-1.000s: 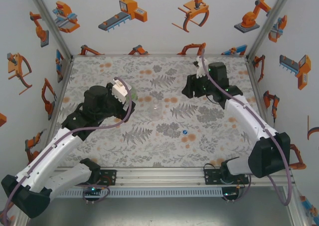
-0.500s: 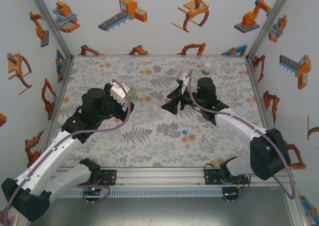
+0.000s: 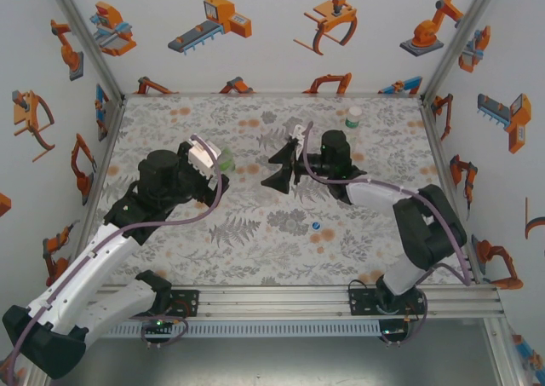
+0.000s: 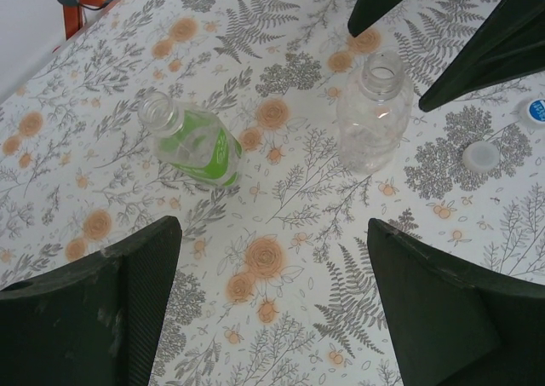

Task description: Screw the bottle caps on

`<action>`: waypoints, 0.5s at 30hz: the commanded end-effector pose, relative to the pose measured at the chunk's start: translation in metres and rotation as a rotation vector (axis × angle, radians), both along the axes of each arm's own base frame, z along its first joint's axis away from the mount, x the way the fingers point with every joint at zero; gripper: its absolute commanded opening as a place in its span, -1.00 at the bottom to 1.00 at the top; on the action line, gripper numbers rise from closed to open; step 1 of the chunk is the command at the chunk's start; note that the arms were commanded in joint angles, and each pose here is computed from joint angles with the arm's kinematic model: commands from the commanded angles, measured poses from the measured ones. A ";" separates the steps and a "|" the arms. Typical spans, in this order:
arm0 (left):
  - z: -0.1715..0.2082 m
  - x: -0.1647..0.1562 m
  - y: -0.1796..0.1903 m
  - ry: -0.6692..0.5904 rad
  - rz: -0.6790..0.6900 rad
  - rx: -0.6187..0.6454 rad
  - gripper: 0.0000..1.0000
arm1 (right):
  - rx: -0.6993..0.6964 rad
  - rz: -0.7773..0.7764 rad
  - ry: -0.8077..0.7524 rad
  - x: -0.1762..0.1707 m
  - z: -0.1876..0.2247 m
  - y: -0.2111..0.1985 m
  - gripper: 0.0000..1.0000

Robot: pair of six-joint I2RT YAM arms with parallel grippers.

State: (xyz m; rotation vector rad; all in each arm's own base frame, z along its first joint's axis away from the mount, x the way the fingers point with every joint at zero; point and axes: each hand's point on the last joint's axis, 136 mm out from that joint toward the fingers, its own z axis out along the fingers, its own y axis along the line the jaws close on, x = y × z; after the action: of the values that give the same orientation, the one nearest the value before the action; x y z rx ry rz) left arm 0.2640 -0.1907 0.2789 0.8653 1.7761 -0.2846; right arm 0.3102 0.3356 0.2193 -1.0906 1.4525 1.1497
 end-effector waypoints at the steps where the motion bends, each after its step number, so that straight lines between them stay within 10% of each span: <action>1: 0.004 -0.002 -0.002 -0.019 -0.026 -0.012 0.64 | 0.060 0.070 -0.112 -0.005 0.017 0.014 0.51; 15: 0.002 -0.001 -0.003 -0.009 -0.032 -0.014 0.64 | 0.107 0.066 -0.020 0.011 -0.036 0.027 0.37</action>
State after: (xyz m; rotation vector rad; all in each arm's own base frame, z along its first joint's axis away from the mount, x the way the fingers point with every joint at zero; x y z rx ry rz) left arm 0.2629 -0.1919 0.2791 0.8729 1.7729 -0.3027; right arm 0.3238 0.3594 0.1599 -1.0701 1.4582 1.2389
